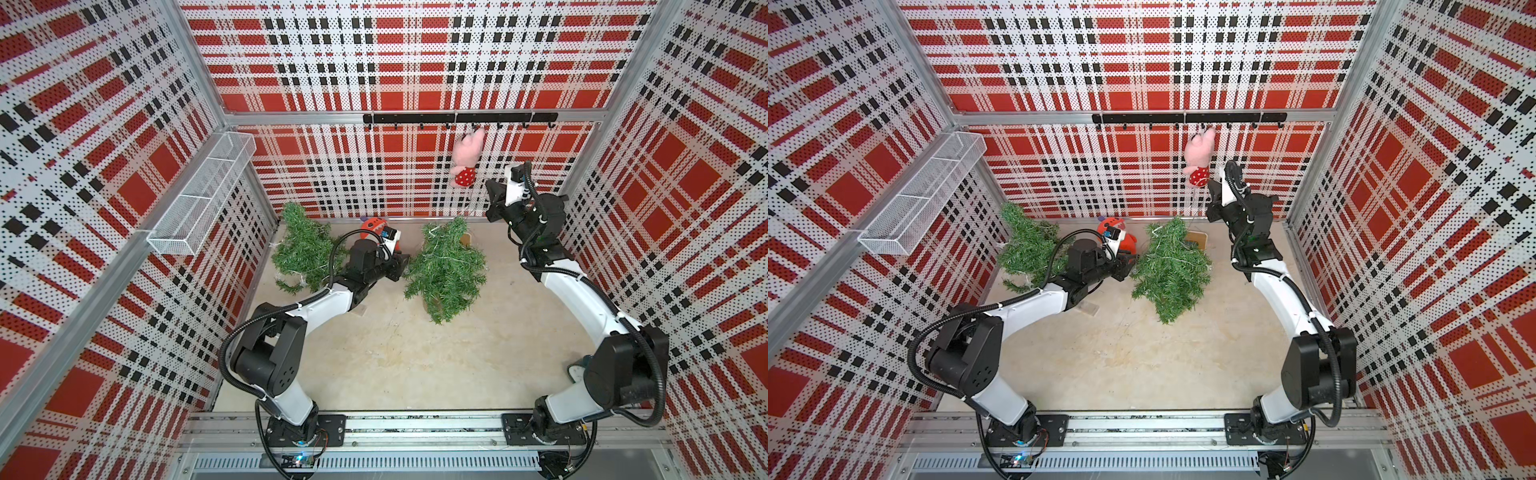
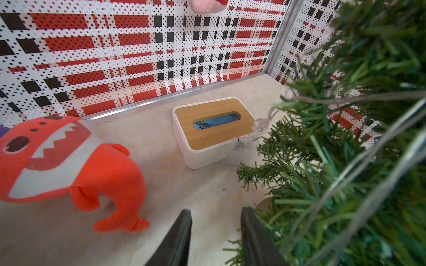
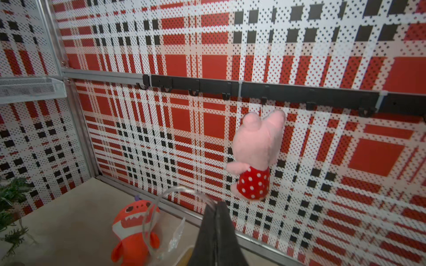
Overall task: Wrap string light around the christmas tree
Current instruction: Wrap the light string around the Christmas tree.
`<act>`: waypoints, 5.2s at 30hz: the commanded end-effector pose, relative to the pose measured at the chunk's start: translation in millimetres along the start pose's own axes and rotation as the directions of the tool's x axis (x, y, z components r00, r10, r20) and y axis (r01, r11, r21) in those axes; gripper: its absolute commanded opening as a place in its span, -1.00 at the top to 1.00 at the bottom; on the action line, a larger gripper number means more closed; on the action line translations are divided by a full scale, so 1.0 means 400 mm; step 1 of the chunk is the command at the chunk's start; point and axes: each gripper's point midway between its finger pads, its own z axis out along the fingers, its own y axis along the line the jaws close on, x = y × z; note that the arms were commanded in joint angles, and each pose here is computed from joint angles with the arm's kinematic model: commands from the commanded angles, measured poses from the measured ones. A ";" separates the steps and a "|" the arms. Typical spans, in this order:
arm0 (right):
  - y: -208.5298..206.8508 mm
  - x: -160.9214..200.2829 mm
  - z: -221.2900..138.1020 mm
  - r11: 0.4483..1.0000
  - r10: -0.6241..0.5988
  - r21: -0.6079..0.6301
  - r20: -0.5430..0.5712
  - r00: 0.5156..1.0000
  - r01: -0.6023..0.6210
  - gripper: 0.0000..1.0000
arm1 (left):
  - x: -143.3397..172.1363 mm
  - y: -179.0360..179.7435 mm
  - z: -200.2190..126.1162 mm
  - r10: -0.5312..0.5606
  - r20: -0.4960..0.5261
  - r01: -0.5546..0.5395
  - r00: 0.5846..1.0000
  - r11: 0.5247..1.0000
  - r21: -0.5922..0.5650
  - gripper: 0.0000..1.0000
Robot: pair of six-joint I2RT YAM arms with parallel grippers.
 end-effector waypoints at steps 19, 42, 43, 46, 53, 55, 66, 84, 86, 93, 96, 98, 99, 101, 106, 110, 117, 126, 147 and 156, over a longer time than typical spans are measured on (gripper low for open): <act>-0.188 0.028 -0.328 0.872 0.096 0.484 -0.321 0.942 0.076 1.00 | -0.155 0.004 -0.202 -0.042 0.170 0.067 0.985 0.987 -0.144 -0.19; 0.408 -0.064 -0.425 0.782 0.249 -0.455 -0.399 0.883 -0.426 1.00 | -0.174 -0.603 -0.240 0.121 0.352 -0.196 0.928 0.962 0.188 -0.51; 0.418 -0.055 -0.417 0.771 0.251 -0.464 -0.407 0.878 -0.435 1.00 | -0.186 -0.599 -0.238 0.115 0.371 -0.194 0.921 0.964 0.181 -0.51; 0.451 -0.020 -0.389 0.729 0.275 -0.482 -0.444 0.853 -0.486 1.00 | -0.214 -0.568 -0.245 0.045 0.424 -0.141 0.905 0.970 0.199 -0.49; 0.501 -0.013 -0.368 0.681 0.285 -0.528 -0.447 0.848 -0.507 1.00 | -0.219 -0.560 -0.231 -0.023 0.455 -0.108 0.890 0.959 0.260 -0.43; 0.515 -0.011 -0.365 0.658 0.293 -0.541 -0.457 0.840 -0.524 1.00 | -0.220 -0.560 -0.223 -0.032 0.465 -0.106 0.885 0.958 0.268 -0.42; 0.528 0.018 -0.359 0.666 0.280 -0.531 -0.473 0.836 -0.524 1.00 | -0.255 -0.524 -0.219 -0.153 0.500 -0.016 0.852 0.948 0.318 -0.01; 0.430 0.047 -0.420 0.791 0.245 -0.437 -0.417 0.875 -0.429 -0.23 | -0.224 -0.492 -0.279 -0.225 0.440 0.047 0.869 0.924 0.380 0.96; 0.385 0.044 -0.440 0.801 0.283 -0.400 -0.402 0.871 -0.445 -0.27 | -0.223 -0.495 -0.270 -0.223 0.435 0.045 0.873 0.923 0.383 0.96; 0.261 0.149 -0.500 0.817 0.414 -0.219 -0.421 0.807 -0.533 -0.45 | -0.223 -0.513 -0.231 -0.222 0.413 0.042 0.883 0.915 0.402 0.96; 0.238 0.262 -0.520 0.829 0.450 -0.116 -0.444 0.775 -0.547 -0.55 | -0.228 -0.517 -0.229 -0.227 0.412 0.043 0.883 0.910 0.411 0.95; 0.234 0.346 -0.538 0.827 0.479 -0.066 -0.438 0.761 -0.559 -0.53 | -0.228 -0.519 -0.229 -0.228 0.411 0.043 0.883 0.910 0.412 0.95; 0.236 0.376 -0.546 0.827 0.489 -0.053 -0.424 0.762 -0.559 -0.51 | -0.227 -0.521 -0.230 -0.228 0.410 0.042 0.883 0.910 0.414 0.95; 0.253 0.420 -0.559 0.836 0.490 -0.065 -0.359 0.794 -0.545 -0.44 | -0.225 -0.520 -0.229 -0.224 0.406 0.043 0.886 0.911 0.410 0.95; 0.288 0.468 -0.551 0.869 0.467 -0.066 -0.215 0.858 -0.490 -0.39 | -0.224 -0.523 -0.229 -0.217 0.399 0.040 0.891 0.913 0.405 0.95; 0.317 0.514 -0.513 0.871 0.469 -0.049 -0.213 0.857 -0.489 -0.42 | -0.224 -0.531 -0.225 -0.207 0.396 0.035 0.895 0.916 0.400 0.95; 0.315 0.536 -0.439 0.870 0.487 -0.003 -0.153 0.860 -0.493 -0.17 | -0.222 -0.542 -0.222 -0.186 0.394 0.022 0.900 0.922 0.386 0.95; 0.315 0.556 -0.492 0.858 0.500 0.022 -0.258 0.827 -0.512 0.91 | -0.262 -0.524 -0.237 -0.171 0.431 0.006 0.886 0.933 0.359 0.95; 0.069 -0.230 -0.452 0.954 0.299 -0.059 0.105 0.949 -0.294 1.00 | -0.243 -0.653 -0.233 -0.145 0.393 -0.066 0.908 0.877 0.476 0.93; 0.142 -0.183 -0.423 0.907 0.362 -0.233 0.008 0.932 -0.350 1.00 | -0.247 -0.632 -0.270 -0.175 0.392 -0.042 0.903 0.873 0.485 0.92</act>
